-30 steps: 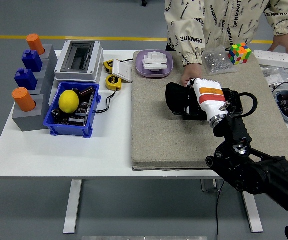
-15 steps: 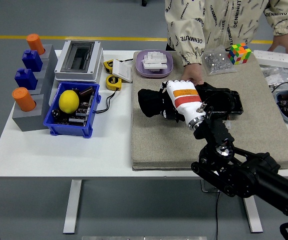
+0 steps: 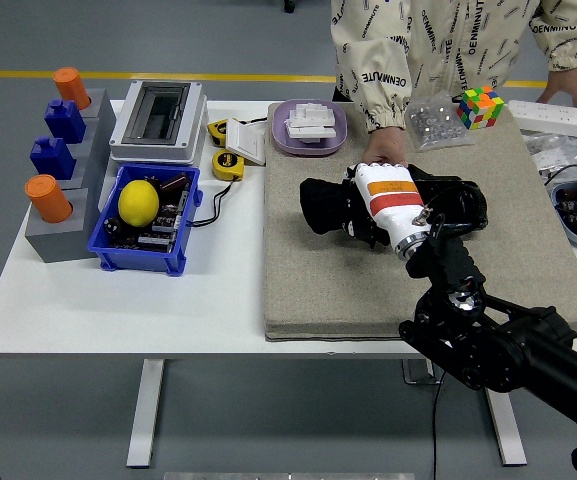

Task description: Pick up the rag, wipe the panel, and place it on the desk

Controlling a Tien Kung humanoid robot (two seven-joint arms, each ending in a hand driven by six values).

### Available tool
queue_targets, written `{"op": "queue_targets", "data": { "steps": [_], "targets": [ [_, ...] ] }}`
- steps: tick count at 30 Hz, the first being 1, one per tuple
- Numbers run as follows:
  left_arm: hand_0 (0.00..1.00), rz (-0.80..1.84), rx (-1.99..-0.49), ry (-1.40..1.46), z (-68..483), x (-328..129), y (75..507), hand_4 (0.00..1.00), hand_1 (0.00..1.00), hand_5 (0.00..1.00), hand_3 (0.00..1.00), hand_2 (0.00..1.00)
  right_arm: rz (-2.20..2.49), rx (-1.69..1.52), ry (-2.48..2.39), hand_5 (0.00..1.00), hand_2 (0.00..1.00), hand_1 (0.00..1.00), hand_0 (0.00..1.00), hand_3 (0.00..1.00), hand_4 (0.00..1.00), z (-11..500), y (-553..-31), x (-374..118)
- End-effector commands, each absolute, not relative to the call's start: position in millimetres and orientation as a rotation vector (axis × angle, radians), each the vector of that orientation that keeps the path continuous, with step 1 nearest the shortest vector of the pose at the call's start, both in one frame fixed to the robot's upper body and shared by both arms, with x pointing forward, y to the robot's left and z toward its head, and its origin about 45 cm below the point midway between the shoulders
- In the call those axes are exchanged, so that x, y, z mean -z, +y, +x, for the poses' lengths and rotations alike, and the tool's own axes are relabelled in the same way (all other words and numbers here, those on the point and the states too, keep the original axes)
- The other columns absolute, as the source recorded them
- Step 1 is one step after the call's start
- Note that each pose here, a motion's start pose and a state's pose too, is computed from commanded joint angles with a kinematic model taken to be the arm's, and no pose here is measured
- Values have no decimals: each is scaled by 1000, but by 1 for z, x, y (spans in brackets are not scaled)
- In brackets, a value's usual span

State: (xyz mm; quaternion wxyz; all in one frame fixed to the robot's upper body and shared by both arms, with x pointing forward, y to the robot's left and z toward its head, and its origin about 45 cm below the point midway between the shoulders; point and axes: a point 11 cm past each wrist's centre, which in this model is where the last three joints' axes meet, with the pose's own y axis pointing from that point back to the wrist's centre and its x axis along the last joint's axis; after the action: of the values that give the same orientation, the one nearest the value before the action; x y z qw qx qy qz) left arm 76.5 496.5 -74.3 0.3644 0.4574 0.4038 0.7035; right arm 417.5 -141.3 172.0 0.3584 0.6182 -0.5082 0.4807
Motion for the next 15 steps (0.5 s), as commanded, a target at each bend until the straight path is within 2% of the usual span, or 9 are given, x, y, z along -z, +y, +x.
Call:
{"op": "queue_targets", "data": {
  "steps": [15],
  "targets": [
    [604, 1174, -1813, 1044, 75, 75, 496, 627, 642, 445, 563, 656, 1434, -1183, -1333, 22, 421, 400, 285, 436, 956, 427, -213, -165]
  ]
}}
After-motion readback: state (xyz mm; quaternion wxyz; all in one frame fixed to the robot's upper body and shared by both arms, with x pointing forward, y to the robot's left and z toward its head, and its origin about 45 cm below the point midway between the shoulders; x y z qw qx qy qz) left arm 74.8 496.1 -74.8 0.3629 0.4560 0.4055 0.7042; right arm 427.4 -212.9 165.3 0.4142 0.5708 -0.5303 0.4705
